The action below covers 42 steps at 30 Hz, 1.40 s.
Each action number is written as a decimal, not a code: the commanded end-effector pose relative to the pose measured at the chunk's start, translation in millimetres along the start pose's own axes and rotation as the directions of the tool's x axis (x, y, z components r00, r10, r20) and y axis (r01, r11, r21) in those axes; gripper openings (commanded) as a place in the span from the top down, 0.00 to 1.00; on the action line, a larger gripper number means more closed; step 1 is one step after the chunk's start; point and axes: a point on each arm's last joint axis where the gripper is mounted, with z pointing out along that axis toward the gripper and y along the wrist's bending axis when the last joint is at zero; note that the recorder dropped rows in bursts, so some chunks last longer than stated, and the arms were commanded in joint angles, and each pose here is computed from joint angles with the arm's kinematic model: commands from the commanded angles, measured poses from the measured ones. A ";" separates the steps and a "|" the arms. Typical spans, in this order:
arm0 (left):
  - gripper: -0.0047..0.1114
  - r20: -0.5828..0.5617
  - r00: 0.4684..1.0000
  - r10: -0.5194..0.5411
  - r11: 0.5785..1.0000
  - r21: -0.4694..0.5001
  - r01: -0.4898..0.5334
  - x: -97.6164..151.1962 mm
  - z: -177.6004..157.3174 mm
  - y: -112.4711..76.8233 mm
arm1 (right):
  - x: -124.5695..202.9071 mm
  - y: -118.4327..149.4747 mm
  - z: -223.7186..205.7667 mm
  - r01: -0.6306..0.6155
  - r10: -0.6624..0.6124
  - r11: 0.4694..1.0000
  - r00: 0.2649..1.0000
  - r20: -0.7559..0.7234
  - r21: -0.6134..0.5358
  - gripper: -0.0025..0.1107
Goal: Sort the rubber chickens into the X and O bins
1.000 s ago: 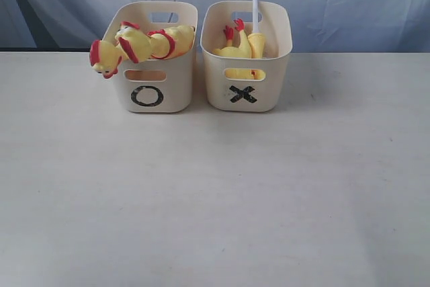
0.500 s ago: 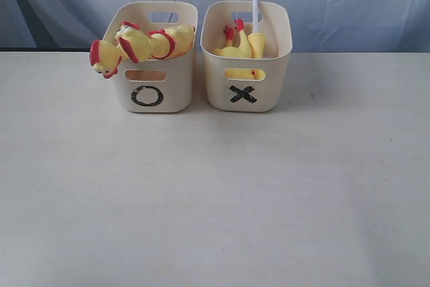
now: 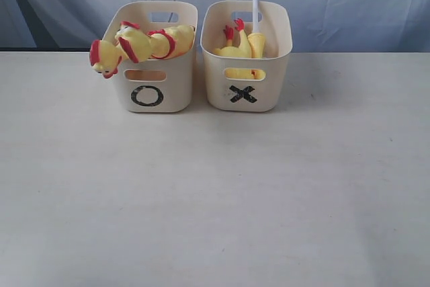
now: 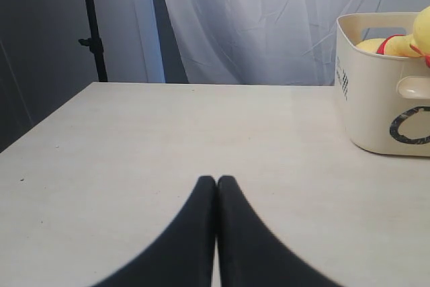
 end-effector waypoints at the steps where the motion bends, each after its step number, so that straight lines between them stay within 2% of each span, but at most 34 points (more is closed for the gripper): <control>1: 0.96 0.004 1.000 -0.013 1.000 0.001 0.013 1.0 0.0 -0.1 | 0.4 -0.3 -0.4 0.006 -0.006 1.000 1.000 0.008 0.000 0.99; 9: 0.96 0.004 1.000 -0.013 1.000 0.001 0.013 1.0 0.0 -0.1 | 2.5 -1.8 -0.4 0.005 -0.005 1.000 1.000 -0.014 0.016 0.99; 12: 0.96 0.011 1.000 -0.013 1.000 0.000 0.013 0.4 0.0 -0.1 | 8.6 -6.1 -0.9 0.013 -0.007 0.998 0.997 -0.082 0.063 0.99; 15: 0.96 0.011 1.000 -0.013 1.000 0.000 0.013 0.4 0.0 -0.1 | 18.0 -12.9 -2.9 0.080 -0.054 0.989 0.980 -0.194 0.126 0.99; 18: 0.96 0.011 1.000 -0.013 1.000 0.000 0.013 0.4 0.0 -0.1 | 23.6 -16.6 -4.7 0.082 -0.038 0.983 0.966 -0.257 0.164 0.99; 28: 0.96 0.011 1.000 -0.013 1.000 0.000 0.013 0.4 0.0 -0.1 | 23.8 -16.5 -4.7 0.078 -0.034 0.983 0.966 -0.258 0.163 0.99; 31: 0.96 0.011 1.000 -0.013 1.000 0.000 0.013 0.4 0.0 -0.1 | 24.2 -16.9 -4.9 0.216 -0.173 0.968 0.943 -0.284 0.128 0.99; 35: 0.96 0.011 1.000 -0.013 1.000 0.000 0.013 0.4 0.0 -0.1 | 24.6 -17.3 -5.1 0.447 -0.410 0.893 0.856 -0.314 0.054 0.99; 42: 0.96 0.009 1.000 -0.013 1.000 0.000 0.013 0.6 0.0 -0.1 | 25.1 -17.7 -5.3 0.473 -0.435 0.880 0.841 -0.322 0.046 0.99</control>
